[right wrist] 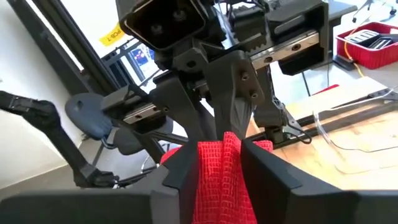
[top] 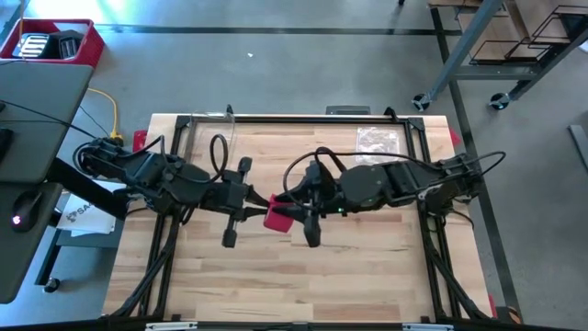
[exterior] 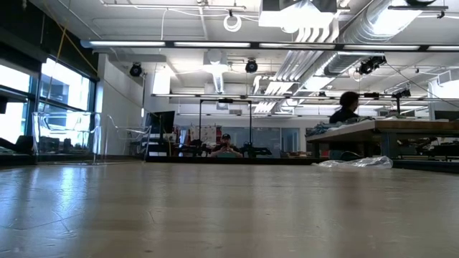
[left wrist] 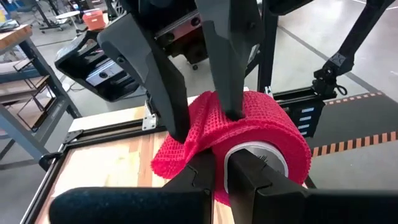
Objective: Roll bandage
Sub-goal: Roll the red bandage
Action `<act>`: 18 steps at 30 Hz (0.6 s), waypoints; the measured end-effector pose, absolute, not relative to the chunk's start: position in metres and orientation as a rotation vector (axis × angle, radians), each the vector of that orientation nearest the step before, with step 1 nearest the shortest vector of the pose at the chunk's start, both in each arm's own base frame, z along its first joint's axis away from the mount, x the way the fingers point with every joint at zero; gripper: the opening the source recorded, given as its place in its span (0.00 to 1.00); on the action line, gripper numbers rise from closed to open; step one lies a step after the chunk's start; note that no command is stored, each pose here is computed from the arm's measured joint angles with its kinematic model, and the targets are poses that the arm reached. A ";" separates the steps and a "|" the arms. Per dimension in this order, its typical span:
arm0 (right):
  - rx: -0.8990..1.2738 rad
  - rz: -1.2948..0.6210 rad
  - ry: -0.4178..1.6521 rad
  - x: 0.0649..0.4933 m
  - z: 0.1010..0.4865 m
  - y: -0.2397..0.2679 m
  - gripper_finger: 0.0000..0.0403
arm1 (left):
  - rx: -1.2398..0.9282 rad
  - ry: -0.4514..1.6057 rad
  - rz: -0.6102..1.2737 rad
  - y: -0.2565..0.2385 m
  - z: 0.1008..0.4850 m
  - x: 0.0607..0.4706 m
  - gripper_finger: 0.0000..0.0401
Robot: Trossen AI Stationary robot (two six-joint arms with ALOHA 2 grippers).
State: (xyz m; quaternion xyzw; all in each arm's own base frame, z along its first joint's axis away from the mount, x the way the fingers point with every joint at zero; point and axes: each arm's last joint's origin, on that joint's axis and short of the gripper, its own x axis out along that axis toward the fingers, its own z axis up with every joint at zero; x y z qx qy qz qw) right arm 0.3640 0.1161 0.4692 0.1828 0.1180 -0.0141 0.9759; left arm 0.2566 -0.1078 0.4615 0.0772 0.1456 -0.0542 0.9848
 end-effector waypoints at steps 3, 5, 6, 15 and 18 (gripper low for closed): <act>0.369 -0.038 0.243 0.364 0.469 0.115 0.18 | 0.156 0.295 -0.109 -0.108 0.461 0.257 0.04; 0.368 -0.047 0.244 0.364 0.468 0.114 0.11 | 0.154 0.291 -0.112 -0.108 0.462 0.257 0.04; 0.368 -0.056 0.253 0.364 0.467 0.113 0.06 | 0.150 0.285 -0.117 -0.108 0.462 0.257 0.04; 0.441 -0.121 0.287 0.364 0.462 0.107 0.01 | 0.110 0.291 -0.205 -0.115 0.463 0.253 0.04; 0.449 -0.152 0.295 0.360 0.463 0.107 0.01 | 0.107 0.279 -0.202 -0.115 0.464 0.252 0.04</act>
